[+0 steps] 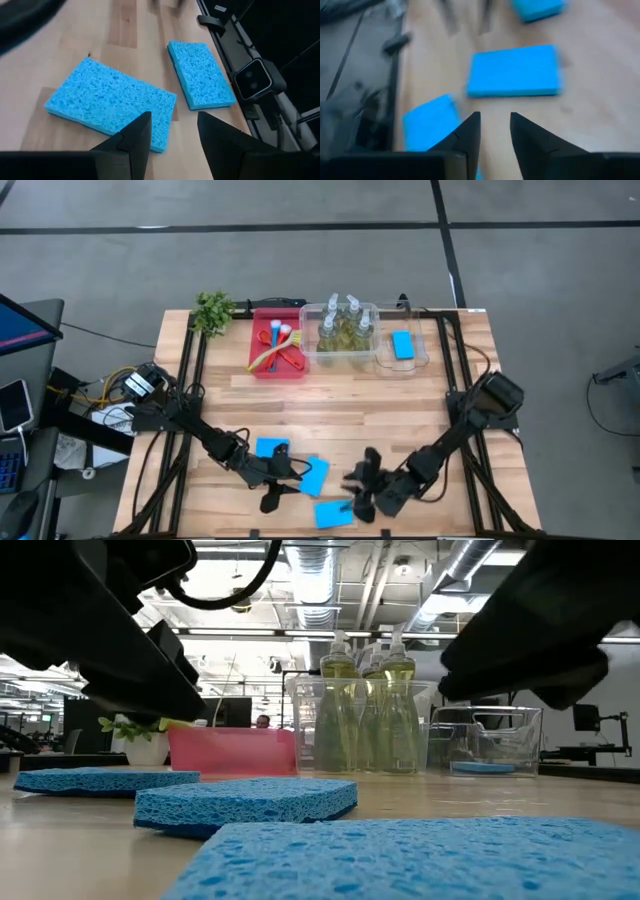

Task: Pick & Place Kitchen Sink Supplies
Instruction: Put the blue dishwashing sponge into the transparent bin

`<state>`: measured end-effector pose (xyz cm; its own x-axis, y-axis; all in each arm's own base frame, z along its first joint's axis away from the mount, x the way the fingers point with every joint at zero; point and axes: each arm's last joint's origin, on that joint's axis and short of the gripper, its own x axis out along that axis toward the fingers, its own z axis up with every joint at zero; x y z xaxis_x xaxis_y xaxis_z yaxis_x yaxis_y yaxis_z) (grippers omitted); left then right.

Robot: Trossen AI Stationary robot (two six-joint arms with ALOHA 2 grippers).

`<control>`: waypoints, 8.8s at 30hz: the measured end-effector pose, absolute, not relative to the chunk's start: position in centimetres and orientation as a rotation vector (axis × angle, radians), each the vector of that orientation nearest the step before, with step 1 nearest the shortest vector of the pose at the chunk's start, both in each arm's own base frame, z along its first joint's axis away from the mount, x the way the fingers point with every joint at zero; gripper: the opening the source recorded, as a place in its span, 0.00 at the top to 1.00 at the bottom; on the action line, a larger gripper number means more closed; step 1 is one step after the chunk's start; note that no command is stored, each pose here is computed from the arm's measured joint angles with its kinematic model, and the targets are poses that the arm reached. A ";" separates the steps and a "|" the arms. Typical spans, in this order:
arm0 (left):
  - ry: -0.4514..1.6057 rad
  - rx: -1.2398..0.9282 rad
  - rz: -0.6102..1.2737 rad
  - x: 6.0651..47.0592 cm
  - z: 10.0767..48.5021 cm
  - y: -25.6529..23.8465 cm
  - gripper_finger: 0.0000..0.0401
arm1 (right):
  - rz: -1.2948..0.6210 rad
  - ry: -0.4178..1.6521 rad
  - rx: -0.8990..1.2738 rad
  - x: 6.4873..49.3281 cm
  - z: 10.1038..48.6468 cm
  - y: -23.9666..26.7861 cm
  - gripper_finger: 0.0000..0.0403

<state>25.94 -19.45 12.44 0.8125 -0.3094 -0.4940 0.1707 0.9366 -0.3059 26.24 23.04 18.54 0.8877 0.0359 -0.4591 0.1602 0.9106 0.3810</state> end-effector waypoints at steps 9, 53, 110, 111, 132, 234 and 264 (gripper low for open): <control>0.576 -0.305 -0.245 25.9 12.4 -19.5 0.59 | 0.118 0.565 0.132 28.6 17.2 26.9 0.85; 0.581 -0.320 -0.251 25.7 12.4 -19.8 0.59 | 0.014 0.623 0.115 29.8 15.6 26.3 0.69; 0.438 -0.374 -0.235 25.9 17.9 -18.8 0.59 | -0.658 0.644 -0.076 26.6 32.5 23.9 1.00; 0.417 -0.339 -0.215 25.7 18.9 -18.2 0.59 | -0.640 0.622 -0.101 26.4 33.6 23.5 1.00; 0.153 -0.233 0.079 15.6 27.5 -5.4 0.59 | -0.845 0.523 -0.083 20.3 45.4 6.2 1.00; 0.307 -0.368 0.404 14.9 18.0 -0.2 0.59 | -1.385 0.535 0.624 19.0 27.5 -11.6 0.71; 0.314 -0.360 0.335 14.9 18.1 -1.2 0.59 | -0.981 0.392 0.424 16.9 32.2 -3.1 0.71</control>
